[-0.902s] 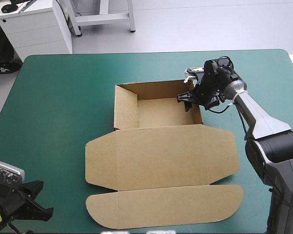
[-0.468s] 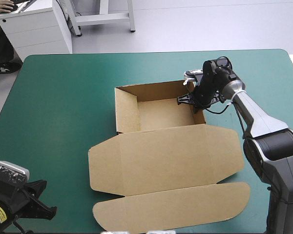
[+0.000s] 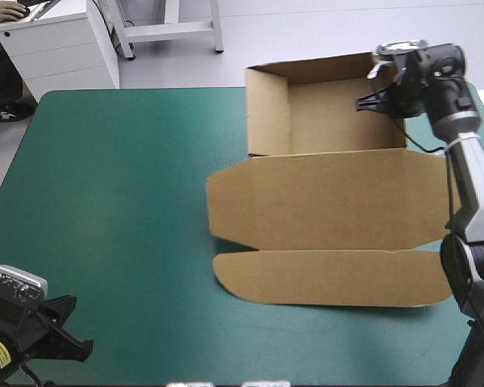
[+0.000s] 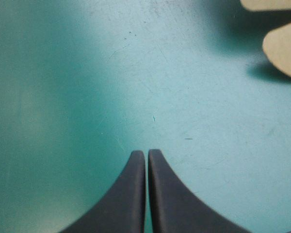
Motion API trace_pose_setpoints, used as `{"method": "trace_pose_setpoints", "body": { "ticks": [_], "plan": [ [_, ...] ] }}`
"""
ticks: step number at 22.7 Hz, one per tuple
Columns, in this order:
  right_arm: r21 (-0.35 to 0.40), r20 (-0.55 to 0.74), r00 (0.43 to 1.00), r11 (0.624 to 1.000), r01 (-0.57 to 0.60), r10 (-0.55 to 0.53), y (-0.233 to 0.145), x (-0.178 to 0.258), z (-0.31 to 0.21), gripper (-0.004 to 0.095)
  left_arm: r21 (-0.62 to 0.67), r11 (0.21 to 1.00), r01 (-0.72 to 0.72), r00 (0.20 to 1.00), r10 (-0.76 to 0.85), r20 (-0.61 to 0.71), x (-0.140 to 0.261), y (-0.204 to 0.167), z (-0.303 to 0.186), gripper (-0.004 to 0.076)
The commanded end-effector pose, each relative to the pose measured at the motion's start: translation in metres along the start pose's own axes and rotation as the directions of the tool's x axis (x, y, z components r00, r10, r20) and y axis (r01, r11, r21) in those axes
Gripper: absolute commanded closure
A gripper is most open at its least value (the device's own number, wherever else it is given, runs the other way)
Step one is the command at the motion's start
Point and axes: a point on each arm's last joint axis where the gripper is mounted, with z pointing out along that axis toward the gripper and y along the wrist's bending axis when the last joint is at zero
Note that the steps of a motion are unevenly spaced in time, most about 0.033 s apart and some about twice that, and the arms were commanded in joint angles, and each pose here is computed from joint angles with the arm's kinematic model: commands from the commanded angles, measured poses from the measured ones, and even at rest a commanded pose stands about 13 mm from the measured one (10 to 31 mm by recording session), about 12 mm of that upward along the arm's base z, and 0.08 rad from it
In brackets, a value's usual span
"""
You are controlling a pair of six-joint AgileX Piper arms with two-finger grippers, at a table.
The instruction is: Fold the box
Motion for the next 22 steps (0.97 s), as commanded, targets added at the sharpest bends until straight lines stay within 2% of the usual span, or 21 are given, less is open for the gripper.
{"method": "trace_pose_setpoints", "body": {
  "ticks": [1,5,8,13,17,20,22],
  "plan": [
    [0.103,0.08,0.991,0.988,-0.118,0.11,-0.063,0.001,-0.037,0.0928,0.0,1.0,-0.003,0.998,0.003,0.069,-0.011,0.0,-0.003,0.0727],
    [0.129,0.068,0.969,0.961,-0.246,0.239,-0.113,0.011,-0.032,0.0928,0.0,1.0,0.002,0.997,-0.002,0.071,-0.011,0.0,-0.003,0.0727],
    [0.162,0.051,0.954,0.94,-0.301,0.296,-0.143,0.018,-0.021,0.0928,0.0,1.0,0.002,0.997,-0.002,0.071,-0.011,0.0,-0.003,0.0727],
    [0.214,-0.031,0.934,0.916,-0.341,0.355,-0.18,0.033,0.016,0.0928,-0.008,1.0,-0.001,0.997,0.002,0.072,-0.011,0.001,-0.003,0.0727],
    [0.218,-0.112,0.937,0.928,-0.302,0.331,-0.185,0.04,0.05,0.091,-0.008,1.0,-0.001,0.997,0.002,0.072,-0.011,0.001,-0.003,0.0727],
    [0.209,-0.131,0.944,0.939,-0.274,0.304,-0.185,0.041,0.056,0.0799,-0.008,1.0,-0.001,0.998,0.002,0.07,-0.011,0.001,-0.003,0.0727],
    [0.213,-0.132,0.945,0.939,-0.269,0.3,-0.186,0.041,0.056,0.0624,-0.008,1.0,-0.001,0.998,0.002,0.07,-0.011,0.001,-0.003,0.0727]
  ]
}}
